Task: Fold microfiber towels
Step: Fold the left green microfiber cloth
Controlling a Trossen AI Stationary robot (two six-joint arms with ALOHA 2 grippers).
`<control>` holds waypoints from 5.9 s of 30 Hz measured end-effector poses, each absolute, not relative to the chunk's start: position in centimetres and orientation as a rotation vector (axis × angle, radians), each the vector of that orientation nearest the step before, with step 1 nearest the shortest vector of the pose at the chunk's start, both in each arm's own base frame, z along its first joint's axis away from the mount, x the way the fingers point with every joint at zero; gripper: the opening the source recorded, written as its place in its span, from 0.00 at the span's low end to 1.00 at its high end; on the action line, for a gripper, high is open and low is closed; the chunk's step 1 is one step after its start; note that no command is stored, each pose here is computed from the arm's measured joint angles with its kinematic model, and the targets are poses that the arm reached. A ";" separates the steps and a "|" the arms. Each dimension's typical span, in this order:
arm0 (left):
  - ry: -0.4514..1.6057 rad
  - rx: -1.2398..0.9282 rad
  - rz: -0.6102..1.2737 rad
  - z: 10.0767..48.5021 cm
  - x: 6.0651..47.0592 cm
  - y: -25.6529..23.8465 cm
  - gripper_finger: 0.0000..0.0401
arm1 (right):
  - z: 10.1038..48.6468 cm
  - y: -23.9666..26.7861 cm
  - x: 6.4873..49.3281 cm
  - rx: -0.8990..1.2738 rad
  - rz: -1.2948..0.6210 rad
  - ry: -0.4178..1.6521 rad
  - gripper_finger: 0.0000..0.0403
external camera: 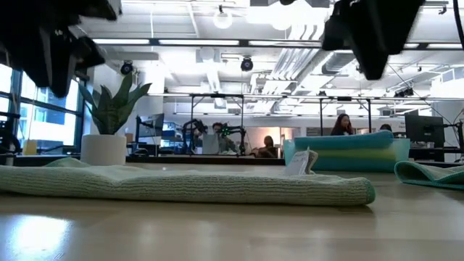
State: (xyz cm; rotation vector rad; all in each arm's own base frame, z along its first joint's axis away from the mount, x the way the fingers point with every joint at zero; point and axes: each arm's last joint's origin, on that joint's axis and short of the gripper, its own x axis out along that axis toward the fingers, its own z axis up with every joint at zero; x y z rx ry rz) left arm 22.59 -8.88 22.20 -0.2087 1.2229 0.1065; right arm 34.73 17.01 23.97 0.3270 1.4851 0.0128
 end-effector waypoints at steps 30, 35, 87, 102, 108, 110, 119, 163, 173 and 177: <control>0.795 -0.081 0.193 28.7 17.2 -6.1 0.27 | 28.6 17.7 37.4 0.135 -0.112 0.791 0.38; 0.662 -0.092 0.239 29.6 18.2 -5.8 0.27 | 28.2 15.9 37.5 -0.144 -0.186 0.826 0.38; 0.793 -0.101 0.233 25.0 25.4 -1.4 0.24 | 16.3 13.4 24.7 1.133 -0.433 0.547 0.38; 0.818 -0.178 0.105 16.8 22.6 -5.6 0.23 | 17.5 20.1 30.7 1.443 -0.592 0.691 0.38; 0.865 -0.157 0.092 15.4 21.9 -6.7 0.23 | 18.4 23.3 32.0 1.528 -0.583 0.721 0.38; 0.891 -0.139 0.057 14.7 22.0 -7.3 0.23 | 17.7 23.8 31.5 1.560 -0.669 0.731 0.38; 0.890 -0.114 0.088 12.1 23.0 -8.9 0.23 | 16.4 22.9 32.9 1.647 -0.776 0.662 0.38; 0.822 -0.190 0.054 11.8 23.7 -10.1 0.23 | 12.6 20.8 33.0 1.466 -0.991 0.708 0.33; 0.841 -0.206 0.015 11.8 23.6 -10.2 0.23 | 12.5 20.6 33.2 1.448 -0.984 0.649 0.09; 0.841 -0.206 0.015 11.8 23.6 -10.2 0.23 | 12.5 20.5 33.3 1.429 -0.980 0.640 0.01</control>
